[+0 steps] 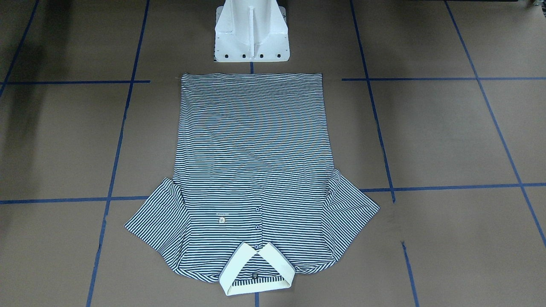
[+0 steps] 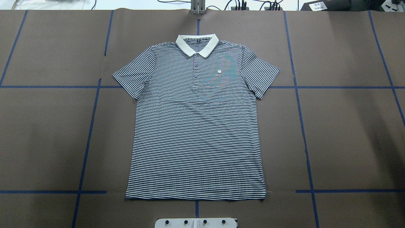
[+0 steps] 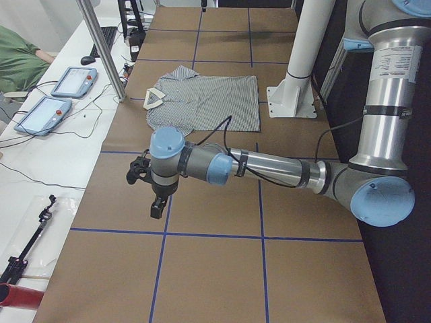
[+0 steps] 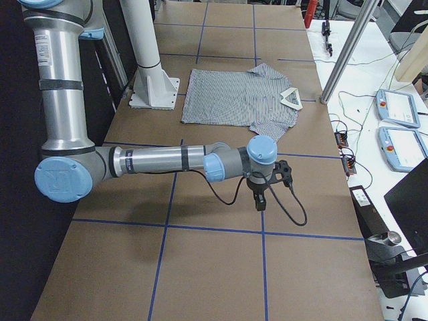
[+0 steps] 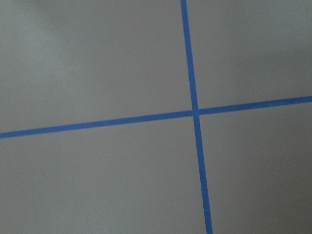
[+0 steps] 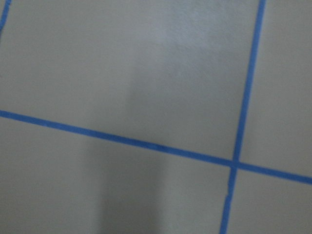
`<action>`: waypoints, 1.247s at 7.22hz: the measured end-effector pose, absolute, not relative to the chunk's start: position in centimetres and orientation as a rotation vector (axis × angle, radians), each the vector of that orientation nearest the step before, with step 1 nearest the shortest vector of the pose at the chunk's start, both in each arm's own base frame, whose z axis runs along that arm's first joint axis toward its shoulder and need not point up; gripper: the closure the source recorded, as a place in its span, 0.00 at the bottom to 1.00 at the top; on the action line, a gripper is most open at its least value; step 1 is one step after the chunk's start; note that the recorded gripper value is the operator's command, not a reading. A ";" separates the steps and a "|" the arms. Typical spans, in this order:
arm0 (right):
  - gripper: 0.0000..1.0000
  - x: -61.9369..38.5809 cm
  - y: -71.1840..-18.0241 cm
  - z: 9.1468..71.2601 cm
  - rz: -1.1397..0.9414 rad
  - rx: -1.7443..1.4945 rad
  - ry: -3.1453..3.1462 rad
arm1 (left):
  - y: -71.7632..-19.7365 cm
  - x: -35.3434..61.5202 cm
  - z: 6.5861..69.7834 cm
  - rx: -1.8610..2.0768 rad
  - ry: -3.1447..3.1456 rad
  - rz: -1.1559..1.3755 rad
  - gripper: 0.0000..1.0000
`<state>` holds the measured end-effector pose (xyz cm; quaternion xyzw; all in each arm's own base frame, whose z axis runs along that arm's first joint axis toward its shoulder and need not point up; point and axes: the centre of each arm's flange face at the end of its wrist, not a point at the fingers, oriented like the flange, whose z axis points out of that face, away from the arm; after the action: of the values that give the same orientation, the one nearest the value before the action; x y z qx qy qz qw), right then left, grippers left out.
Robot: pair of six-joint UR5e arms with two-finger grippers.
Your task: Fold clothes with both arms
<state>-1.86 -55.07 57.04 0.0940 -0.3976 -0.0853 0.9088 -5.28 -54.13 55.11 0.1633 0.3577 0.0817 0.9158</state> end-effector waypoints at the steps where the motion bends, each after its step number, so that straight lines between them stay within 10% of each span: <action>1: 0.00 -4.7 -57.7 54.2 -0.222 0.217 -0.828 | -55.0 -3.0 53.5 0.408 0.760 0.241 0.00; 9: 0.01 -36.0 -65.0 41.5 0.006 0.242 -0.880 | -57.9 3.9 49.4 0.468 0.825 0.285 0.00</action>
<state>-35.97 -64.97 41.48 0.1169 -0.4249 0.0031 0.8977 3.88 -57.87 49.40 0.2246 0.3958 0.1366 0.8799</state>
